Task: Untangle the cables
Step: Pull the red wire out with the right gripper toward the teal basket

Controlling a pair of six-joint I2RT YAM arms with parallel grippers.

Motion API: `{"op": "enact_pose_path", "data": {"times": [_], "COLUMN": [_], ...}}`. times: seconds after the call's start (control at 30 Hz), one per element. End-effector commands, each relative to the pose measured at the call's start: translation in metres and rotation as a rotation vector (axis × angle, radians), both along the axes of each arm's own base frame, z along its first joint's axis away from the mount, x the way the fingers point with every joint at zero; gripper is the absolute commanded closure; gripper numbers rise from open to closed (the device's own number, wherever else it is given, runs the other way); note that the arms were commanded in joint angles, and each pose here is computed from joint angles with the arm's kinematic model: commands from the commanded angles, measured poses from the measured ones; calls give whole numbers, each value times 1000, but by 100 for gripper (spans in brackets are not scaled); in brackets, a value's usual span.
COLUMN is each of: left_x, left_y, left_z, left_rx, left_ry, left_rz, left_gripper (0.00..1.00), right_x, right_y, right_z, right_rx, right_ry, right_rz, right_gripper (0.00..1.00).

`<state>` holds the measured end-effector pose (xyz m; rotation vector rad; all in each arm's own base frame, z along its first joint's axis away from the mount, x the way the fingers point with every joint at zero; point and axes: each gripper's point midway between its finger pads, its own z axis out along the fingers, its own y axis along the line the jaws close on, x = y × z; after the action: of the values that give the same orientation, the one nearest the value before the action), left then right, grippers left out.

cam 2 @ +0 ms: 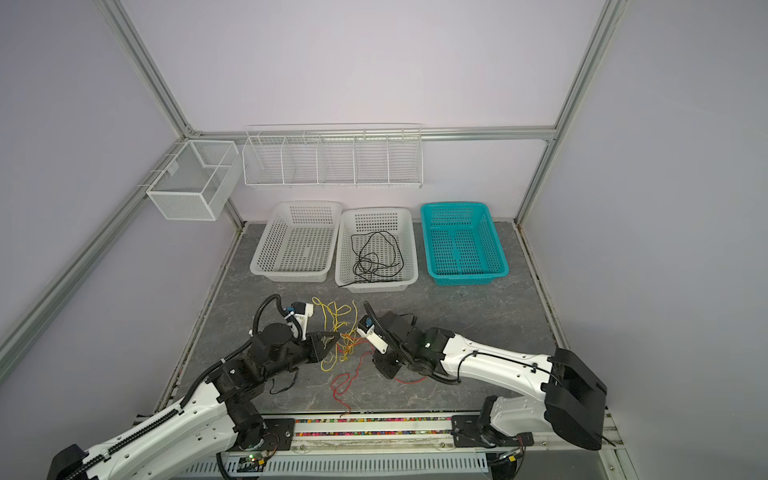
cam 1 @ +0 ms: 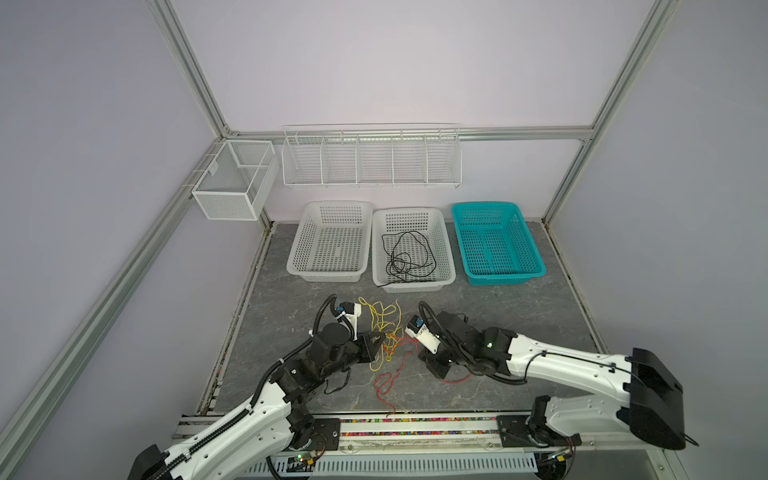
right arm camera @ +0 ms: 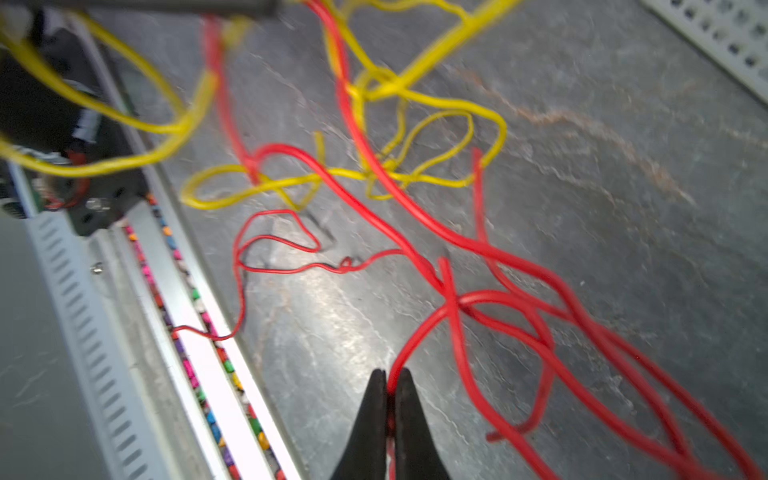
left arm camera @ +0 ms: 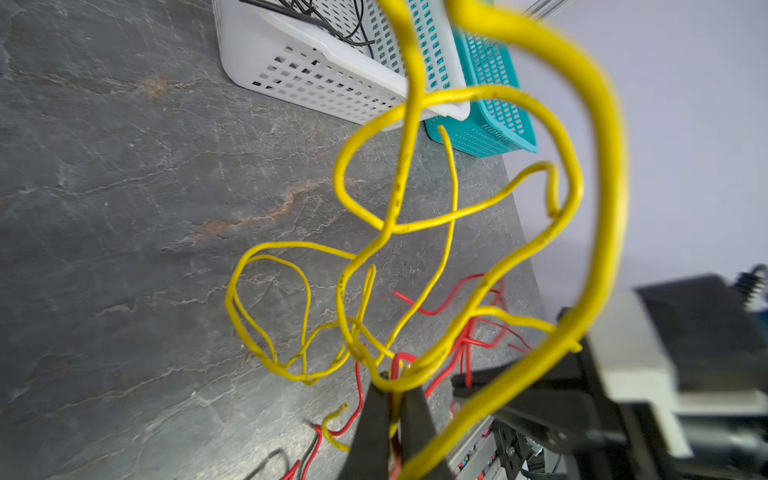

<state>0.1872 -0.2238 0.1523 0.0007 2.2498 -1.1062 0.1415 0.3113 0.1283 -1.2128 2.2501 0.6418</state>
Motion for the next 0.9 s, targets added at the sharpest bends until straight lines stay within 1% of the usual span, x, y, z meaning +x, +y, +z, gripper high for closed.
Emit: {"op": "enact_pose_path", "data": {"times": [0.0,0.07,0.1,0.17,0.33,0.37,0.43,0.47,0.5,0.53,0.63,0.7,0.77,0.8,0.87], "left_x": [4,4,5,5,5,5,4,4,4,4,3,2,2,2,2], "left_y": [-6,-8,-9,-11,-11,-11,-10,-9,-9,-8,-10,-12,-14,-15,-15], "left_z": [7,10,3,2,-1,-2,-2,-3,-4,-6,-13,-17,-18,-17,-13], "left_rx": [-40,-53,-39,-39,-45,-48,-49,-48,-46,-44,-50,-58,-66,-72,-79], "left_ry": [-3,-10,8,13,20,21,19,19,19,22,38,50,54,53,44], "left_rz": [-1,-4,-7,-9,-7,-6,-3,-2,-1,2,-2,-7,-12,-16,-23], "left_gripper": [100,100,100,100,100,100,100,100,100,100,100,100,100,100,100], "right_x": [-13,-17,-20,-28,-50,-53,-52,-51,-50,-48,-36,-28,-15,-11,7], "right_y": [20,24,28,33,42,42,43,42,40,35,24,18,15,14,7], "right_z": [45,59,65,76,90,90,104,109,121,121,146,156,159,159,159], "right_rx": [153,202,228,277,367,367,395,416,463,488,599,656,682,683,664], "right_ry": [-47,-49,-48,-31,42,57,56,52,42,44,1,-15,-32,-39,-74], "right_rz": [117,147,168,216,329,339,344,336,331,310,247,206,150,133,47], "right_gripper": [93,93,93,93,93,93,93,93,93,93,93,93,93,93,93]}}
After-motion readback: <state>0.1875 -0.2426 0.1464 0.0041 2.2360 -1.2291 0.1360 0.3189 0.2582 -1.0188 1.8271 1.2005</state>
